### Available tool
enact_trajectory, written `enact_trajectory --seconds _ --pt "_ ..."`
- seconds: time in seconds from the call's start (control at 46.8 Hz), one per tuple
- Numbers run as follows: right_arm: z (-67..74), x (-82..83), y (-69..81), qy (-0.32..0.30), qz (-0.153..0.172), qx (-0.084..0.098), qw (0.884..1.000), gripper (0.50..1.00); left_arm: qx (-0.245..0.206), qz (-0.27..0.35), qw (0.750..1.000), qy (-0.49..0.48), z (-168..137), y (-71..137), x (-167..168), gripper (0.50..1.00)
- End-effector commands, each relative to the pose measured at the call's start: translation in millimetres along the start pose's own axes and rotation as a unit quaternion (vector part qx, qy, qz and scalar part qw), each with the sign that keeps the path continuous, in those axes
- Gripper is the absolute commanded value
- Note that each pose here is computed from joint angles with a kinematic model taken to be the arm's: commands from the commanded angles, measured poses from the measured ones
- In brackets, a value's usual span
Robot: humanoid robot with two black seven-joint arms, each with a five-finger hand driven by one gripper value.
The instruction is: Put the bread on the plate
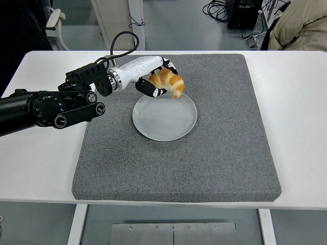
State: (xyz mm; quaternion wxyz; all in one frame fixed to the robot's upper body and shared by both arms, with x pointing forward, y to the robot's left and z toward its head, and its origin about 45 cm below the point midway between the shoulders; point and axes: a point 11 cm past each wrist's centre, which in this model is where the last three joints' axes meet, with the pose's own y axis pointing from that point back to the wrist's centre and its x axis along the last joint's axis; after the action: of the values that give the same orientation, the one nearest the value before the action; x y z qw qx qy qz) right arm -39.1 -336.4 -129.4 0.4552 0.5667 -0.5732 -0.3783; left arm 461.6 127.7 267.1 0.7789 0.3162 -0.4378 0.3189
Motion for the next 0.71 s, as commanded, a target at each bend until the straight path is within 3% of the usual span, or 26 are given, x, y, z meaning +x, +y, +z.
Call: enact_trajectory --seconds 0.0,0.684 --pt "-0.1 0.1 0.0 -0.001 0.000 0.000 1.000 1.000 -0.002 -0.003 1.000 0.003 1 -1 -6 0.519" --pt "-0.1 0.1 0.0 -0.001 0.000 0.000 1.000 1.000 -0.001 -0.028 1.000 -0.009 -6 4 -41 0.528"
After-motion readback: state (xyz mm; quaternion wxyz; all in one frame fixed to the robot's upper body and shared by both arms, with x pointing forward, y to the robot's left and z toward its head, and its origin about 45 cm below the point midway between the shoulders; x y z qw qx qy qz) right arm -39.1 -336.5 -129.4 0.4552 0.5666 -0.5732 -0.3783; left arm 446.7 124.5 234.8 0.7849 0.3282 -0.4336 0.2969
